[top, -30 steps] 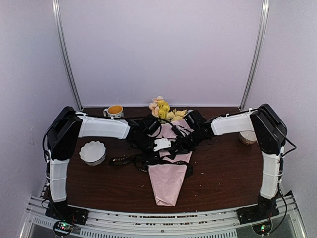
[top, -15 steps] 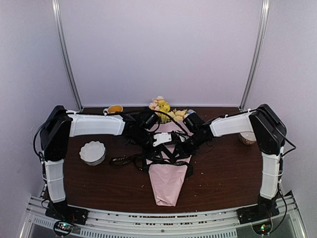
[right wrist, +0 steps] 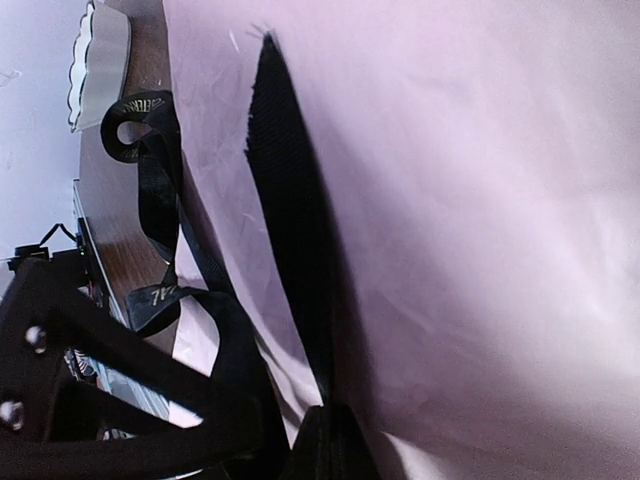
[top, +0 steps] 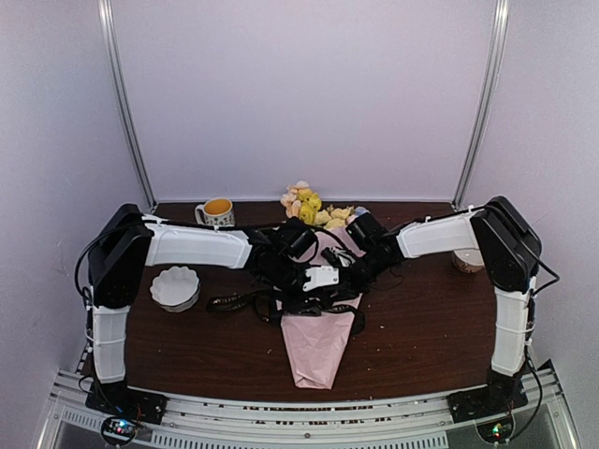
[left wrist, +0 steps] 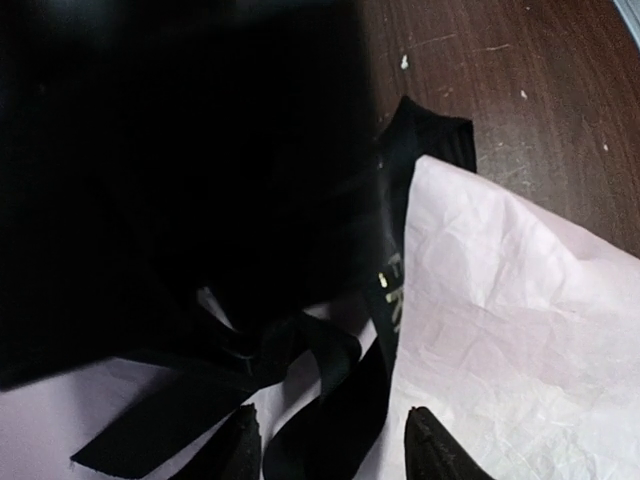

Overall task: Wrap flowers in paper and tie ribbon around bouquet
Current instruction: Cross the ribbon over the folded bouquet.

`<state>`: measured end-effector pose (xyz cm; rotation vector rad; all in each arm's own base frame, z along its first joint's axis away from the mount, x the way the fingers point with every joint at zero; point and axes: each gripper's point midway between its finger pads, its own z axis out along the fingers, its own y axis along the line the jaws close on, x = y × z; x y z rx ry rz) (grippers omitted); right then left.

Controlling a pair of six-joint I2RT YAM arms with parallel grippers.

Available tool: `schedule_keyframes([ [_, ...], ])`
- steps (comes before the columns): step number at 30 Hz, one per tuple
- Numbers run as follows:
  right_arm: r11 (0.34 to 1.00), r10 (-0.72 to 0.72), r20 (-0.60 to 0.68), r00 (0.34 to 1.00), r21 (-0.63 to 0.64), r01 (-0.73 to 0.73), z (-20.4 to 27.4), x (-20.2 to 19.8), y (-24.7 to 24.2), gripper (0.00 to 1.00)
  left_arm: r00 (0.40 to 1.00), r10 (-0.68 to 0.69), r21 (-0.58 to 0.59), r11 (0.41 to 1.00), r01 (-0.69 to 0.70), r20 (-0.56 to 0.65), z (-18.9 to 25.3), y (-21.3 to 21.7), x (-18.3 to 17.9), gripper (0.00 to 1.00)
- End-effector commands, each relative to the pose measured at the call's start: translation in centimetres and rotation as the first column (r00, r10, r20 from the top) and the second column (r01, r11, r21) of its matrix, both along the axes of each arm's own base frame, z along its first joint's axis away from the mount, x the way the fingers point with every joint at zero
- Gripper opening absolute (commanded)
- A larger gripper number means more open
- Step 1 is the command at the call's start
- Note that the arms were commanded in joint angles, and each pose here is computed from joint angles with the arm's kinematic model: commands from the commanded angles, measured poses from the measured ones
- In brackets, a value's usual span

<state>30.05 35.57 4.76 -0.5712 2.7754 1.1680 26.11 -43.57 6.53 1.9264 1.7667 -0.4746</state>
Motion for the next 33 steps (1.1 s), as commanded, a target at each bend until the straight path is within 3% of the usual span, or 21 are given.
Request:
schedule_keyframes([
  [1,1.0,-0.004,-0.011,1.0,-0.006,0.004,0.0,-0.6,-0.3,0.0,1.0,-0.007,-0.002,1.0,0.007,0.017,-1.0,-1.0,0.7,0.51],
  [5,1.0,-0.006,-0.014,1.0,-0.009,0.006,-0.2,-0.8,-0.5,0.0,1.0,-0.005,0.013,1.0,0.005,0.003,-1.5,-0.4,0.3,0.41],
  [11,1.0,0.007,-0.024,1.0,-0.008,-0.007,-0.2,-1.1,-0.5,0.0,1.0,0.027,-0.011,1.0,-0.027,0.004,-0.2,-0.8,0.7,0.0],
  [23,0.979,0.199,-0.058,0.978,0.055,-0.196,0.7,-5.4,-0.6,0.03,0.997,0.031,-0.168,0.985,-0.042,-0.064,7.9,-0.9,-0.3,0.0],
  [33,0.932,0.347,-0.094,0.933,0.142,-0.333,2.2,-9.0,-0.7,0.09,0.99,0.025,-0.248,0.967,-0.06,-0.14,9.3,-0.6,-1.1,0.0],
])
